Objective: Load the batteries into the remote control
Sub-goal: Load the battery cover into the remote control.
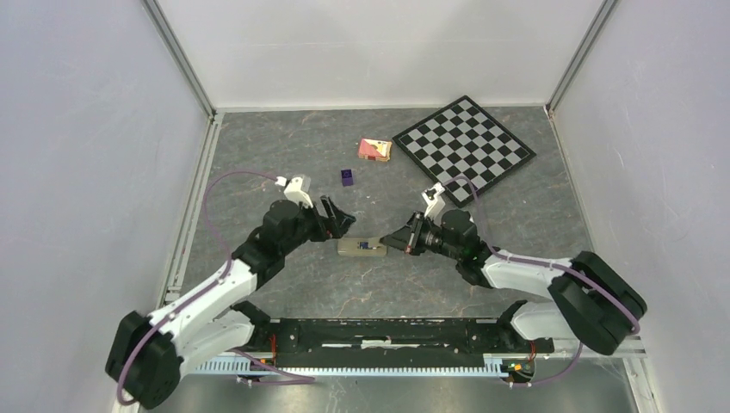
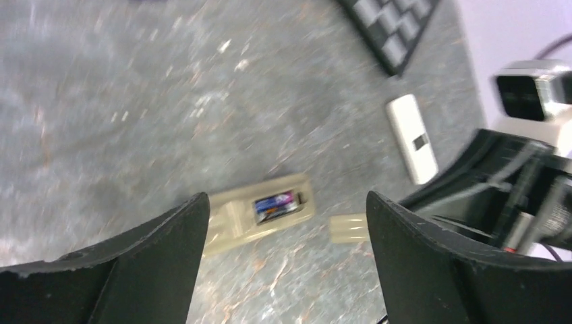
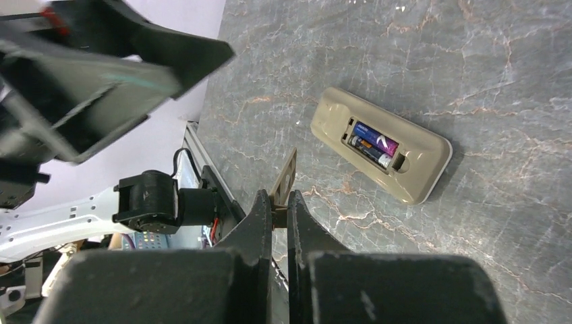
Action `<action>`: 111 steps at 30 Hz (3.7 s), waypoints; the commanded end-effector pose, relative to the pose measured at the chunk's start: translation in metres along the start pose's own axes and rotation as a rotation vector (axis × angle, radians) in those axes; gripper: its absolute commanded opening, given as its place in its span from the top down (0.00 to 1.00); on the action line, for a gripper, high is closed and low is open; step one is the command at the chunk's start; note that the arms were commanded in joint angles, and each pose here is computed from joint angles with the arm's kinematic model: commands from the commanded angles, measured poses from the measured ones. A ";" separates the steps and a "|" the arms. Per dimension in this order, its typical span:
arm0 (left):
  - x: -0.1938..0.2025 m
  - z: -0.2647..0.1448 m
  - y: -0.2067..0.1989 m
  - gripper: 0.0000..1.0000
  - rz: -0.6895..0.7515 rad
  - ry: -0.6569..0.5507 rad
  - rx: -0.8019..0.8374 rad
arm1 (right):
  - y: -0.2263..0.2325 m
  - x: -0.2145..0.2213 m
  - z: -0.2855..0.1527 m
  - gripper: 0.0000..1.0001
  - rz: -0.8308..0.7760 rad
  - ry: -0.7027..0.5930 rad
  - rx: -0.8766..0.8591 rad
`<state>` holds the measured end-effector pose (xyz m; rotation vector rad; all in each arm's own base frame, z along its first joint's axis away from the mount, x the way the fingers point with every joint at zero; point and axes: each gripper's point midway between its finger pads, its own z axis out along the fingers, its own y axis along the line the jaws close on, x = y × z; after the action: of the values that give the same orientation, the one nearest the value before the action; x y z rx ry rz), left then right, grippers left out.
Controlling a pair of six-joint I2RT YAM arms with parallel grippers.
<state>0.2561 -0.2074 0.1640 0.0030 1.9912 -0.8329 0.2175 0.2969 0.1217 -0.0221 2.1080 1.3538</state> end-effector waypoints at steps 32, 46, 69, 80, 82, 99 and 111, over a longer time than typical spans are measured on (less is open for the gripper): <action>0.103 0.006 0.090 0.37 -0.339 0.313 -0.283 | -0.021 0.009 0.054 1.00 0.163 -0.033 0.000; 0.106 0.009 0.086 0.47 -0.343 0.334 -0.260 | -0.043 0.020 0.063 1.00 0.126 -0.008 0.073; 0.105 0.013 0.085 0.50 -0.347 0.330 -0.252 | -0.057 0.033 0.055 0.63 0.167 0.068 0.182; 0.101 0.011 0.090 0.48 -0.329 0.316 -0.287 | -0.059 0.024 0.057 0.50 0.084 0.093 0.261; 0.100 0.011 0.091 0.48 -0.323 0.315 -0.295 | -0.060 0.023 0.055 0.48 0.072 0.096 0.275; 0.088 0.012 0.094 0.46 -0.292 0.289 -0.322 | -0.066 0.013 0.042 0.58 -0.017 0.090 0.362; 0.084 0.015 0.099 0.46 -0.274 0.293 -0.353 | -0.060 -0.002 0.048 0.80 -0.120 0.079 0.365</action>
<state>0.2389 -0.1694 0.0294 -0.4162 2.4645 -0.7095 0.2474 0.3052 0.0438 0.0081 2.4148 0.9474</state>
